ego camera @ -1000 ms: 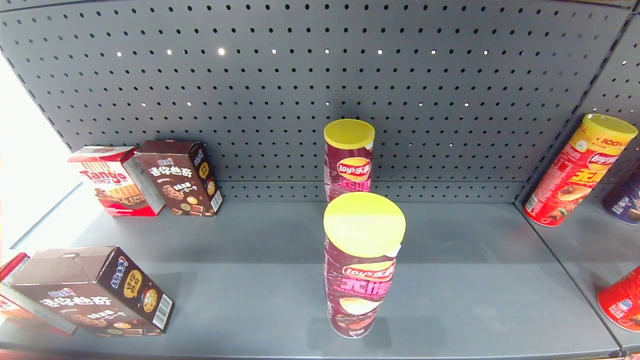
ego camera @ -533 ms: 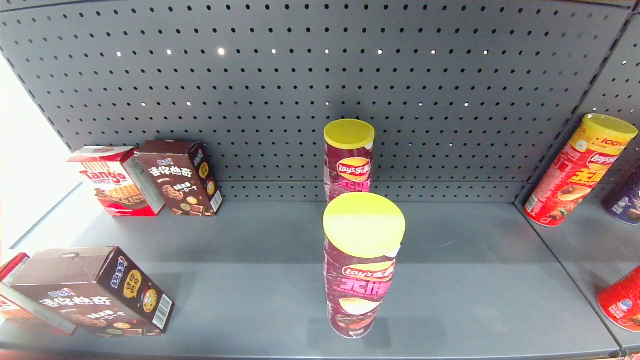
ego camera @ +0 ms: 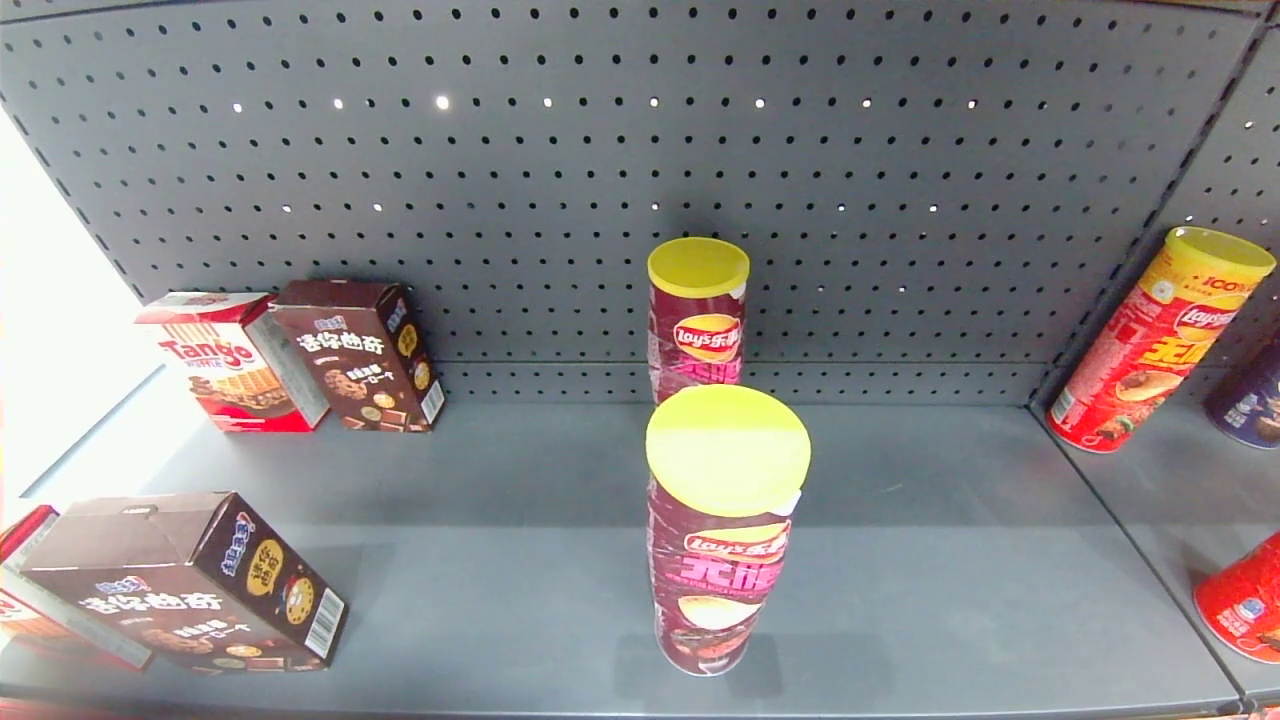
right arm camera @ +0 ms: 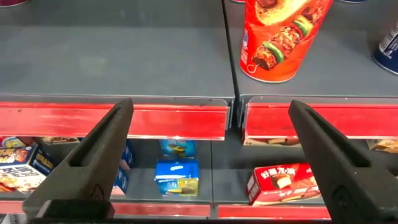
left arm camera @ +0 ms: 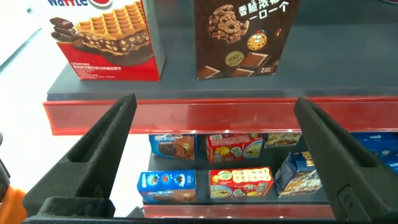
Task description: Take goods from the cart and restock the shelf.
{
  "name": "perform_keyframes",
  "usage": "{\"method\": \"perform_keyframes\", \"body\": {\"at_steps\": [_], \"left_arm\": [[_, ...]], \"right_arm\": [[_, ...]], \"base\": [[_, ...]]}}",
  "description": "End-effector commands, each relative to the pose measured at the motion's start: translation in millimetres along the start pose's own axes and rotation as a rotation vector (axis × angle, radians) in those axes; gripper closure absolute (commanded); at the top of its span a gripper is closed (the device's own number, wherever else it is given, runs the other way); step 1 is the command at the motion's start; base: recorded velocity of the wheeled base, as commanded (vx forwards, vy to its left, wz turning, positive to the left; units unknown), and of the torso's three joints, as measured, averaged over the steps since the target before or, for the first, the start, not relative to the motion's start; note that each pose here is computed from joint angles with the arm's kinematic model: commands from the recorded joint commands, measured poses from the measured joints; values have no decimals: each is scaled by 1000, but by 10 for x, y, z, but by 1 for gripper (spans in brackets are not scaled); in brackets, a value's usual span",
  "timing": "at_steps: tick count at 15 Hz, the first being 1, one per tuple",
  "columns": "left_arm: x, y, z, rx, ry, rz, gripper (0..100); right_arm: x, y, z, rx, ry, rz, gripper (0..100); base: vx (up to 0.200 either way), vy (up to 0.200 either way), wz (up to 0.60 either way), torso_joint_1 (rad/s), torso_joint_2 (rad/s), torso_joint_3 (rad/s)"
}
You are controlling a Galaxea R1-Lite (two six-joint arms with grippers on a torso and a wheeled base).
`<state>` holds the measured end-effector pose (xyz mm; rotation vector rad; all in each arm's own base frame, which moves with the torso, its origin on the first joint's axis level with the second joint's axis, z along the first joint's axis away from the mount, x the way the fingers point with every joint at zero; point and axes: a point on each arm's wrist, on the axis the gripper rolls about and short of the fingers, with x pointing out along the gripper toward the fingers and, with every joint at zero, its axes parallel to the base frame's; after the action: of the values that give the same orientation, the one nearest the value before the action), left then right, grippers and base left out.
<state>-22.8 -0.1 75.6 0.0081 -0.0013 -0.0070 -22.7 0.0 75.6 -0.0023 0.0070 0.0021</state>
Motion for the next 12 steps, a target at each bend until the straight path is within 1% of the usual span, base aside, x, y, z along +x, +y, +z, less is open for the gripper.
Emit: {"method": "perform_keyframes", "body": {"at_steps": [1, 6, 7, 9, 12], "left_arm": [[1, 0, 1, 0, 1, -1, 0], [1, 0, 1, 4, 1, 1, 0], [1, 0, 1, 6, 1, -2, 0], [1, 0, 1, 0, 1, 2, 0], [1, 1, 1, 0, 1, 4, 0]], "right_arm": [[-1, 0, -1, -1, -2, -1, 0], [-1, 0, -3, -1, -1, 2, 0], [-1, 0, -3, -1, -1, 2, 0], [-1, 0, -3, -1, -1, 1, 0], [-1, 0, -3, -1, -1, 1, 0]], "base": [[0, 0, 0, 0, 0, 0], [0, 0, 0, 0, 0, 0], [-200, 0, 0, 2, 7, 12], [0, 0, 0, 0, 0, 0], [0, 0, 0, 0, 0, 0]]}}
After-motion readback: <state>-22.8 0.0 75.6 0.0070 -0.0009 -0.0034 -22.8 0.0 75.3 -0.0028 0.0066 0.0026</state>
